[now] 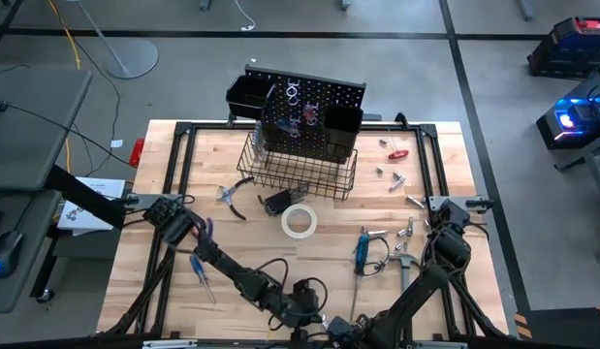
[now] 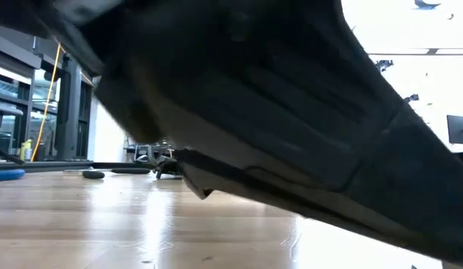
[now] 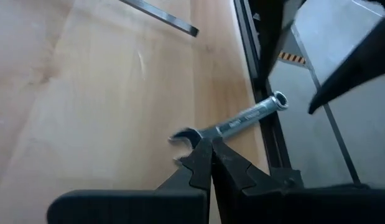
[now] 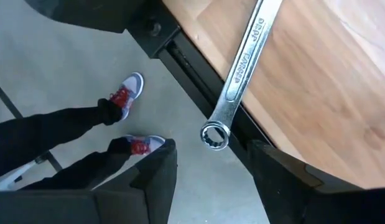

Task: Hang tools onto peg board
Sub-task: Hang the wrench on the peg board

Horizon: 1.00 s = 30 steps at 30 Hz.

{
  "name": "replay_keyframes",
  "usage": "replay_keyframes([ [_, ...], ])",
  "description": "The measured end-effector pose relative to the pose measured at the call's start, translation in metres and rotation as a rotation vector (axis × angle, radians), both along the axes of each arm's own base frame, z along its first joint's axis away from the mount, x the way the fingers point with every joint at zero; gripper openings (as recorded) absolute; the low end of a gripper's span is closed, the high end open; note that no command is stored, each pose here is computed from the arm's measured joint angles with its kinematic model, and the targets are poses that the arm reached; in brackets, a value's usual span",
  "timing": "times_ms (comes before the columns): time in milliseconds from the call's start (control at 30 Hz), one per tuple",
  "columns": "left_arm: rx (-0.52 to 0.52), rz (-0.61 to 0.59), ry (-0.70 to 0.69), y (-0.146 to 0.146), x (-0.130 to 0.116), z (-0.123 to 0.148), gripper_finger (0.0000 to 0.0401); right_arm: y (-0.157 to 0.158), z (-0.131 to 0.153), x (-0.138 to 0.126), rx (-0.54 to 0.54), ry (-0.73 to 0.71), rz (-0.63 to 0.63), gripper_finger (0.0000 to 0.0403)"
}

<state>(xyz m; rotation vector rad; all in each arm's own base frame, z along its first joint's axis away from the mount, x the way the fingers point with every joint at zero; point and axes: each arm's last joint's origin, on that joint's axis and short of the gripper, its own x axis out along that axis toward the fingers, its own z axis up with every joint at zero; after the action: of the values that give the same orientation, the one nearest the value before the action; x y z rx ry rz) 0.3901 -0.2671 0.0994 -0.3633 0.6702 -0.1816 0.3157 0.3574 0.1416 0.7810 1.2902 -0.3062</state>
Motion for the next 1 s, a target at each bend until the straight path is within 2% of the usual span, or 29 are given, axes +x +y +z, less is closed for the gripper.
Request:
replay_keyframes([
  [400, 0.026, -0.002, -0.001, 0.000, -0.001, 0.002, 0.0000, -0.006, -0.004, 0.012, -0.020, -0.042, 0.048, 0.0188],
  [567, 0.060, -0.002, 0.046, 0.003, -0.003, -0.001, 0.0000, -0.003, -0.022, 0.014, -0.015, -0.006, 0.081, 0.0164],
  [767, 0.077, 0.017, 0.047, 0.009, 0.000, 0.000, 0.0000, -0.007, -0.026, 0.014, -0.046, 0.017, 0.089, 0.0134],
  [1000, 0.098, 0.028, 0.044, 0.020, 0.006, 0.002, 0.0000, -0.009, -0.026, 0.013, -0.053, 0.025, 0.072, 0.0124],
])
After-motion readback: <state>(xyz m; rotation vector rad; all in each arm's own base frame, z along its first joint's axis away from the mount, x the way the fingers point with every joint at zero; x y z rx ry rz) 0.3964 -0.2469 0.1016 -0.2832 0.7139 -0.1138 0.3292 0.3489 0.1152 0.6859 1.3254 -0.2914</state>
